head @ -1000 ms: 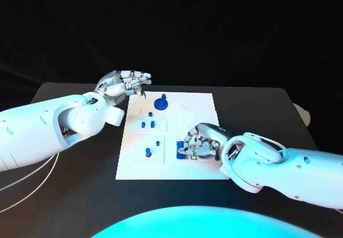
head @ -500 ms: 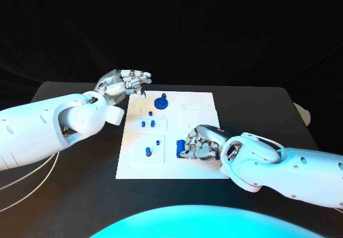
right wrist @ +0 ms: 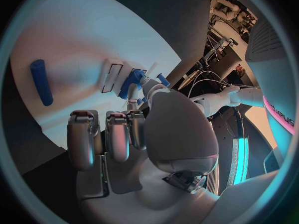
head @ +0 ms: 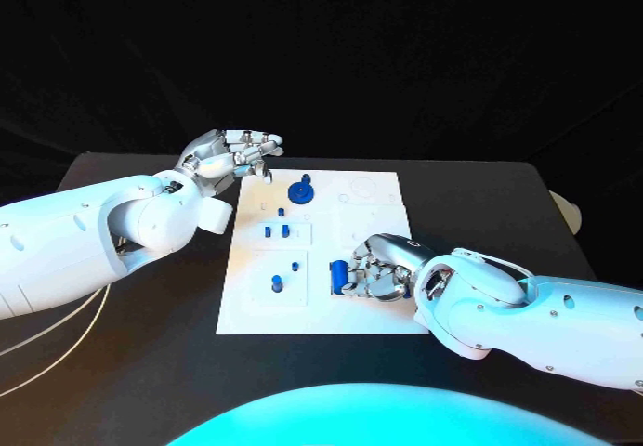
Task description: Assemble the parts on the task board
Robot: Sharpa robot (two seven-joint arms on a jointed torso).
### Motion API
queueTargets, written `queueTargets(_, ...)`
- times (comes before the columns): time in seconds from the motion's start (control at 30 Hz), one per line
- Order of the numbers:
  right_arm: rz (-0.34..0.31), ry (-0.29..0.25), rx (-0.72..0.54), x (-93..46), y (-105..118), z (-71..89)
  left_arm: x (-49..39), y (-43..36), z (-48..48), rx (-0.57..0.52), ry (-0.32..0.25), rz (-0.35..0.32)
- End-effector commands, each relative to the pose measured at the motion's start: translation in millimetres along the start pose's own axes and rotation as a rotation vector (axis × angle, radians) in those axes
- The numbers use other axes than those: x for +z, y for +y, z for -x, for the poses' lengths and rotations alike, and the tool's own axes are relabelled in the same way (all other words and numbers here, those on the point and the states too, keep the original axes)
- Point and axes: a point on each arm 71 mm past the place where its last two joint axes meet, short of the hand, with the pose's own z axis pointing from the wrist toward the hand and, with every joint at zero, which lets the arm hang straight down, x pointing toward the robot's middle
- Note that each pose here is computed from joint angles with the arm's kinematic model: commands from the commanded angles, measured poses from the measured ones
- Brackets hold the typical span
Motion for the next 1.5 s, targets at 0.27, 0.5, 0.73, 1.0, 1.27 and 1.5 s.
queueTargets(0.27, 0.017, 0.001, -0.016, -0.7, 0.4, 0.7, -0.2, -1.1, -1.2, -0.004, 0.013, -0.009)
queueTargets(0.5, 0.035, -0.003, -0.009, -1.3, 0.9, 1.3, -0.2, -1.2, -0.9, -0.004, 0.012, -0.011)
queueTargets(0.73, 0.045, -0.017, -0.003, -3.0, -0.5, 3.2, -0.2, -2.1, -1.7, -0.005, 0.012, -0.023)
queueTargets(1.0, 0.043, -0.039, 0.007, -6.5, -5.8, 6.9, -0.4, -2.8, -1.2, -0.004, 0.010, -0.032)
queueTargets(1.27, 0.045, -0.061, 0.028, -9.4, -12.8, 11.1, 0.1, -3.2, -2.2, -0.006, 0.014, -0.041)
queueTargets(1.5, 0.082, -0.089, 0.064, -15.3, -21.7, 24.8, 0.6, -3.7, -2.2, -0.006, 0.014, -0.050)
